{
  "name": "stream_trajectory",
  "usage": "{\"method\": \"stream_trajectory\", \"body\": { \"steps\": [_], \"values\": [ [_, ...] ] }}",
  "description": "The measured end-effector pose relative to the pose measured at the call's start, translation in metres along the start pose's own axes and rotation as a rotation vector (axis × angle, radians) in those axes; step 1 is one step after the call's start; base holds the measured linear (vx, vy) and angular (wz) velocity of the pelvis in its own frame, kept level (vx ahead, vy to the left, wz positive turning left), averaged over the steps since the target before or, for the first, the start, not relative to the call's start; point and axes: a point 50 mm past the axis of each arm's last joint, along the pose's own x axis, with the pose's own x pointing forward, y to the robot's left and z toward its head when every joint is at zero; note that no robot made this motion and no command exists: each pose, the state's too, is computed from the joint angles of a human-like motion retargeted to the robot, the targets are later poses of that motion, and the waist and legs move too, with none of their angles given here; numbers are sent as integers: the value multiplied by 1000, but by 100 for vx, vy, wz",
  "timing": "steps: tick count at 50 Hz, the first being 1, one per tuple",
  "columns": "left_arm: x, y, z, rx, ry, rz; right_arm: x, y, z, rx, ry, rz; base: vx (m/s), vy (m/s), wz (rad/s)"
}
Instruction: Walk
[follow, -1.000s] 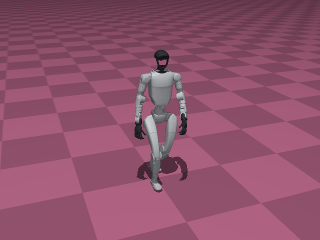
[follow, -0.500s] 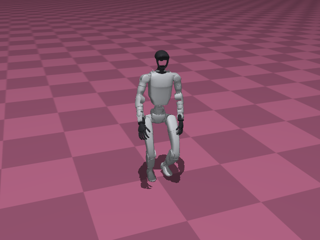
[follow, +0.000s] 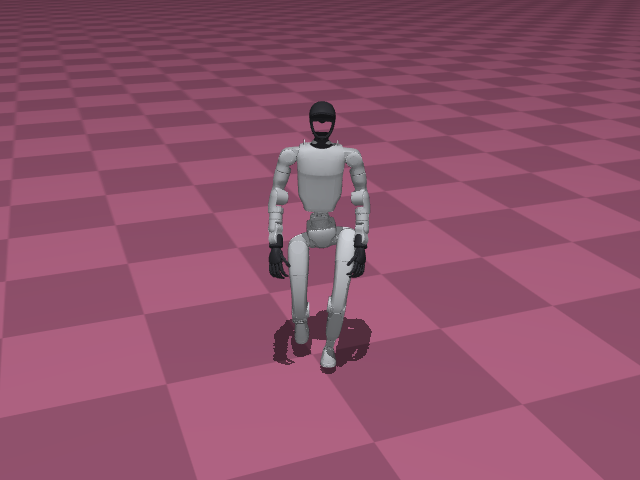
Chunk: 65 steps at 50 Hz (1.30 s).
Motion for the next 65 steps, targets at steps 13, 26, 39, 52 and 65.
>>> {"method": "stream_trajectory", "body": {
  "steps": [13,26,39,52,65],
  "values": [
    [14,28,36,83,-96,80,-20,24,-50,50,151,49,1,5,-61],
    [20,39,66,24,-182,147,-25,26,-63,128,239,0,-4,3,-85],
    [14,4,36,-20,-76,52,-20,25,-53,157,203,16,0,-2,-52],
    [2,-14,-5,-53,86,28,-4,-19,-19,162,70,-103,0,-2,-44],
    [9,4,15,-37,18,124,-1,-21,-8,225,34,-161,2,-3,-64]
  ]
}}
